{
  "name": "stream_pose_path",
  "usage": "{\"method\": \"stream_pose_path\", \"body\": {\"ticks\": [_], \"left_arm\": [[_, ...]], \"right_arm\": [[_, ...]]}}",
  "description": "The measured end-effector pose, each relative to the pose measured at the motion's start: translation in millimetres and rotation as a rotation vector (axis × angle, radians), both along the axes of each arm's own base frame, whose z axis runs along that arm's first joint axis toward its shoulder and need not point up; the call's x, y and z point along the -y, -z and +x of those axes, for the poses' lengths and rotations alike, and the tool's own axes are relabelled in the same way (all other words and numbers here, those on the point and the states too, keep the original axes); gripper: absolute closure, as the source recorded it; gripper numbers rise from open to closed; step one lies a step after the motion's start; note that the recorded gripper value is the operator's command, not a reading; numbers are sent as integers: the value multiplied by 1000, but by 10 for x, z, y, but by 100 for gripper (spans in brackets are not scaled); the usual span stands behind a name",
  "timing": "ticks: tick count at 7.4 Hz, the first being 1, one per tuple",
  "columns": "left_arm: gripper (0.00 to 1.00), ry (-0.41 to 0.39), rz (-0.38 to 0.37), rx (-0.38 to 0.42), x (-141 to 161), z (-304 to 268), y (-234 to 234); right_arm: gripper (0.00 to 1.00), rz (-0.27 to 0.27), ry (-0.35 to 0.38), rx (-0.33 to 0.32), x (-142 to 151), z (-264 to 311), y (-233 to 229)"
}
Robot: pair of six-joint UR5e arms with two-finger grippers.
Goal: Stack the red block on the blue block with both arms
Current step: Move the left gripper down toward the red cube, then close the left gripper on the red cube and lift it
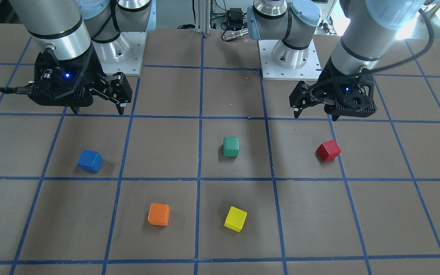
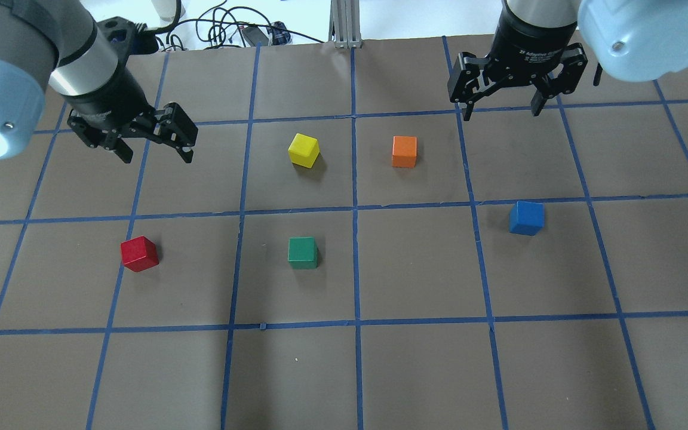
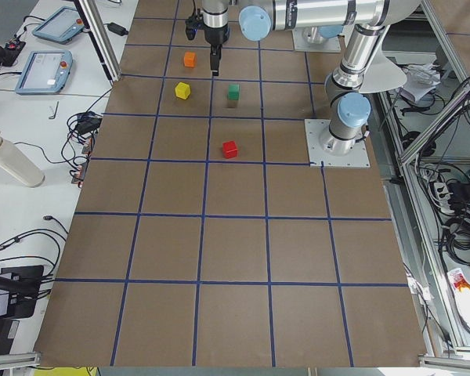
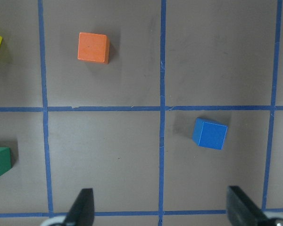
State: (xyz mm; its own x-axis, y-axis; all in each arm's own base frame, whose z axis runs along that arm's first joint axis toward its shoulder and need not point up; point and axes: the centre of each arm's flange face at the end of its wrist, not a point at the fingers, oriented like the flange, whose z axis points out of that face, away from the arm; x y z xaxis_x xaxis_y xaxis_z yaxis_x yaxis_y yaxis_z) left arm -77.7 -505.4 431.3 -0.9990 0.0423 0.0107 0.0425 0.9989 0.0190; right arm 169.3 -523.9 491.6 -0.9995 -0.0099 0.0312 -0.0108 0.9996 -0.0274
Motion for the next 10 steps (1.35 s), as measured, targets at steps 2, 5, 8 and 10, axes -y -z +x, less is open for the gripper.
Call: {"method": "stream_pose_path", "body": {"ticks": [2,5,8,10], "left_arm": [[0,-38,-30,25,-32,534,406],[0,-123,-33,-17,-228,1283,1177],[0,-139,-3,-31,-499,1298,1947],[1,-137,30,6,-512,1348,2209]], "right_arm": [[0,3,0,-4,-2,-4,6],[0,13,-1,-5,-25,1,53],[0,14,-1,-6,-39,0,61],[0,14,-1,-6,-46,-1,61]]}}
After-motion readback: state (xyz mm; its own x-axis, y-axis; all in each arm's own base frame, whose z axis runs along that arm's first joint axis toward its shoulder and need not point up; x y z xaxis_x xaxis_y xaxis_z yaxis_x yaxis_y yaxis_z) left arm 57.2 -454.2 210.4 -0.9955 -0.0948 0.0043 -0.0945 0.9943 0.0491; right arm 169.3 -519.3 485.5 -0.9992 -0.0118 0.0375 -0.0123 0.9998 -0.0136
